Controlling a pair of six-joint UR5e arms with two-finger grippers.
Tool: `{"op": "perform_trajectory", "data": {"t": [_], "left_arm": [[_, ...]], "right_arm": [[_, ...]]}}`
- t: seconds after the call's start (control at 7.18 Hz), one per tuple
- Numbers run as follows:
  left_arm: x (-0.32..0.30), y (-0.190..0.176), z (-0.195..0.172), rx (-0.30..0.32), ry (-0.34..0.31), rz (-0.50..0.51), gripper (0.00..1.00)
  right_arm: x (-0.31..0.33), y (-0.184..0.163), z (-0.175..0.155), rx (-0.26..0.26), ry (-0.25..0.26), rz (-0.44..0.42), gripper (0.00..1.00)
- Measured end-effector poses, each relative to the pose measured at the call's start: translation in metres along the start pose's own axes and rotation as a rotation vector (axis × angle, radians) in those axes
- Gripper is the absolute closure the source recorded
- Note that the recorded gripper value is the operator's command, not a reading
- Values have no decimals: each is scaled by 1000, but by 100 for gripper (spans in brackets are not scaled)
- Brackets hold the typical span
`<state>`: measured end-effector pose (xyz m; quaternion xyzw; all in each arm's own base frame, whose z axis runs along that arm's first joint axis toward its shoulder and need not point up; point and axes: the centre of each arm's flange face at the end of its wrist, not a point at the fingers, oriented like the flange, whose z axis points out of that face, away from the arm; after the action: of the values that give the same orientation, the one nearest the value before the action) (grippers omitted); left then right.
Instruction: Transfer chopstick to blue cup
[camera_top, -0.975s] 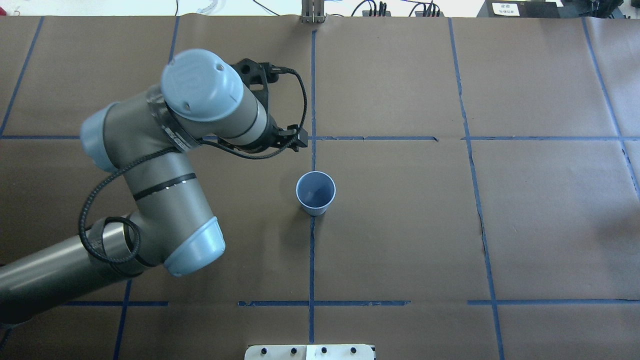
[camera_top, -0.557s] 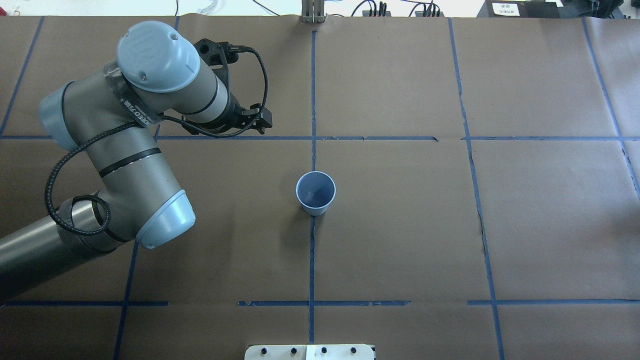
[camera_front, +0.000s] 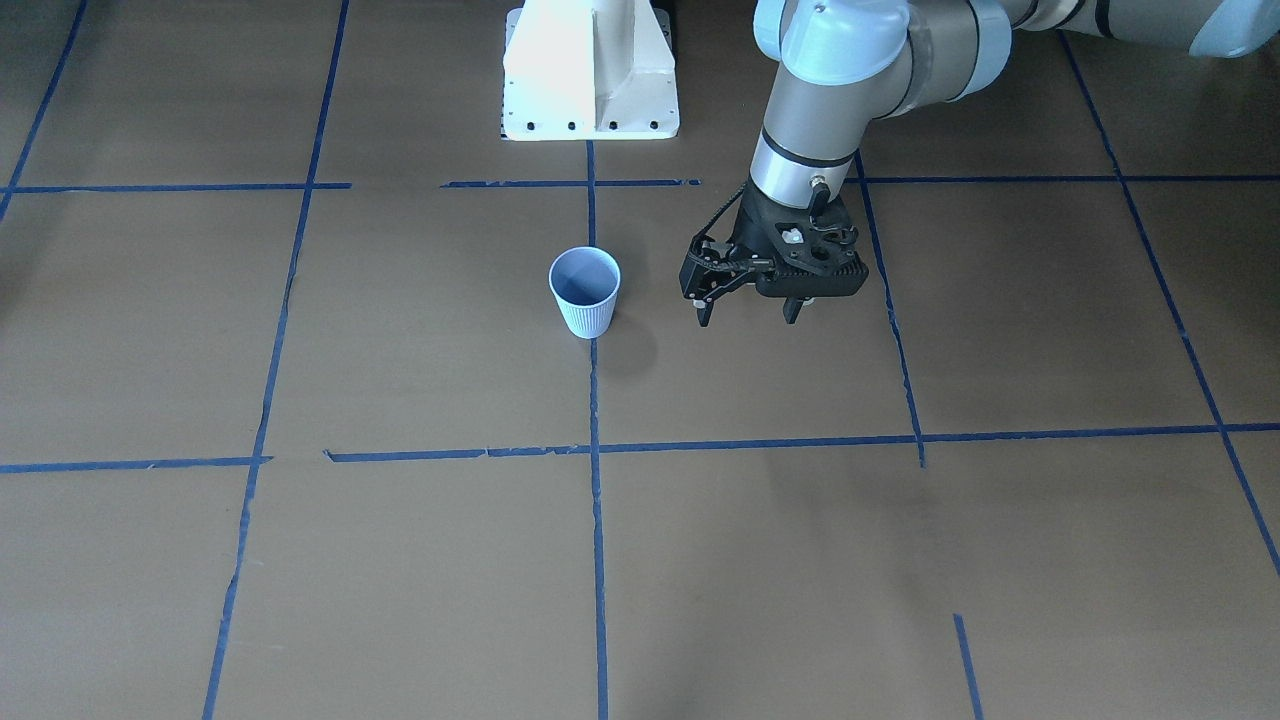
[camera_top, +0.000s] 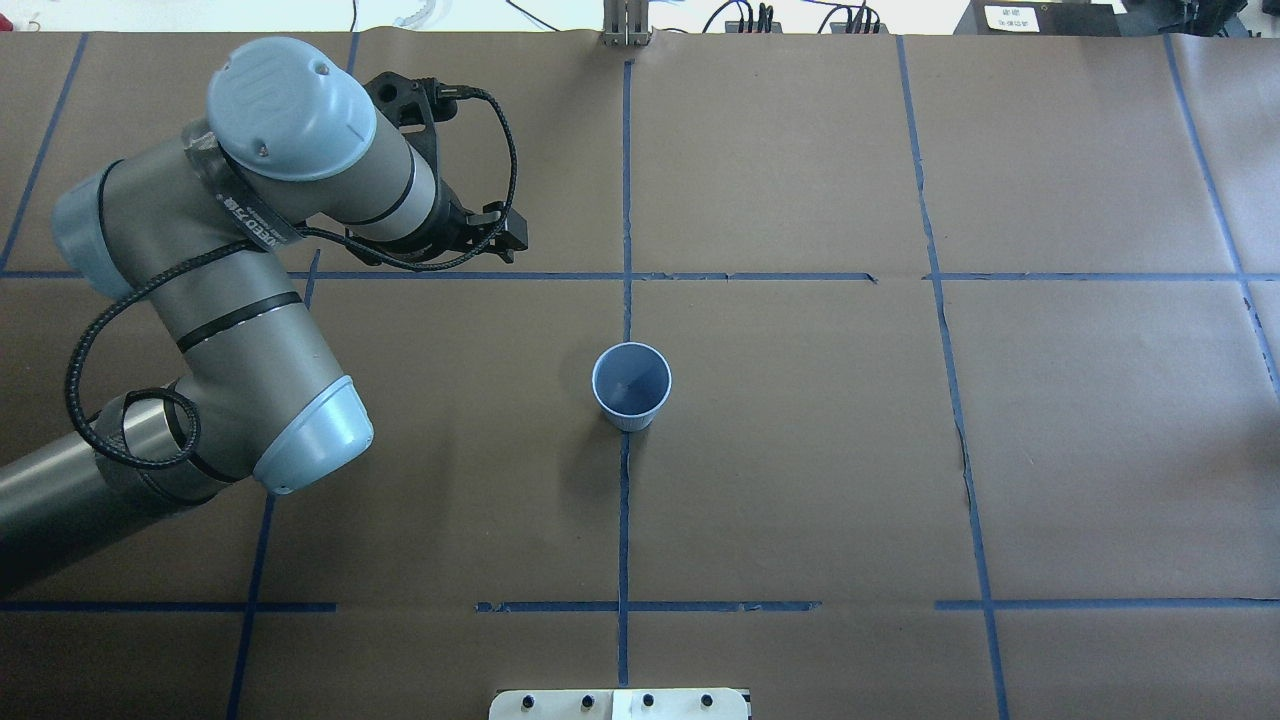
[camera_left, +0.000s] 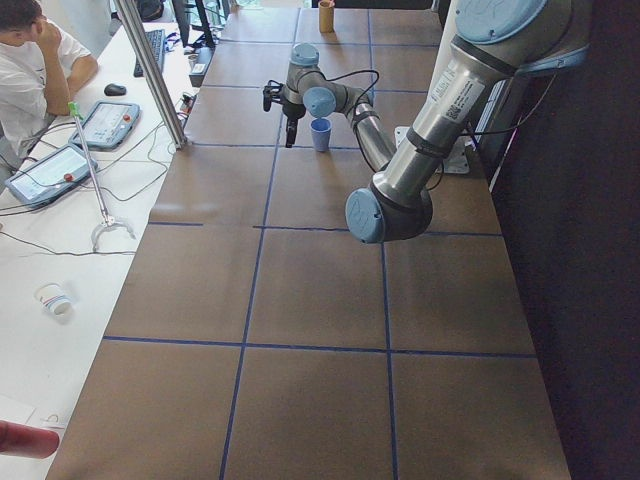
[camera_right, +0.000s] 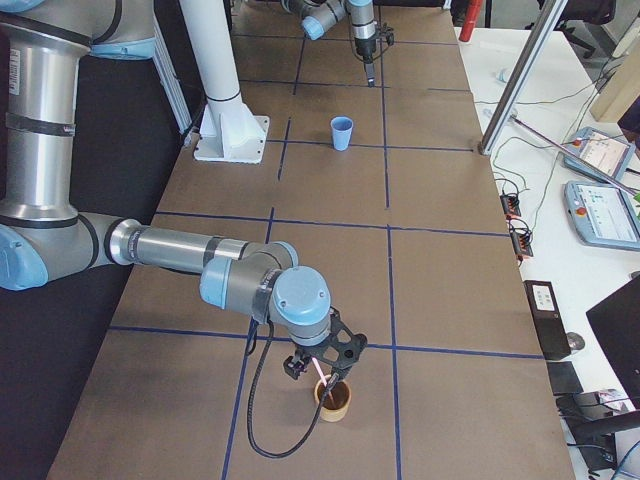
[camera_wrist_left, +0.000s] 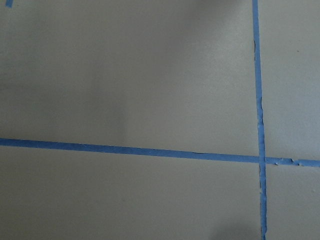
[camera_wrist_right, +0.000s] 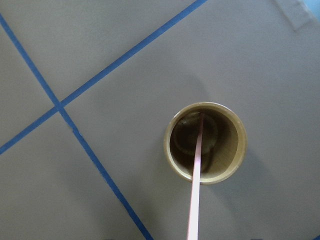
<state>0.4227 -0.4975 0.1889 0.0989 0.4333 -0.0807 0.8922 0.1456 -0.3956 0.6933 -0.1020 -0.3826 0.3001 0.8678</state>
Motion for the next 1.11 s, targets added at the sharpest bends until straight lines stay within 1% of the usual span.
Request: {"op": "perform_trajectory", "data": {"t": [0.28, 0.56, 0.84, 0.98, 1.11], "left_arm": [[2, 2, -8, 9, 14, 0, 0], [-1, 5, -15, 15, 24, 1, 0], [-12, 13, -24, 18, 33, 4, 0], [-14, 14, -25, 18, 35, 6, 0], [-15, 15, -26, 19, 37, 7, 0]], "right_arm": [[-8, -10, 10, -9, 4, 38, 6], [-17, -12, 19, -27, 8, 55, 7], [-17, -12, 34, -60, 15, 59, 14], [-15, -11, 39, -70, 14, 61, 26], [-13, -9, 43, -78, 17, 61, 49]]}}
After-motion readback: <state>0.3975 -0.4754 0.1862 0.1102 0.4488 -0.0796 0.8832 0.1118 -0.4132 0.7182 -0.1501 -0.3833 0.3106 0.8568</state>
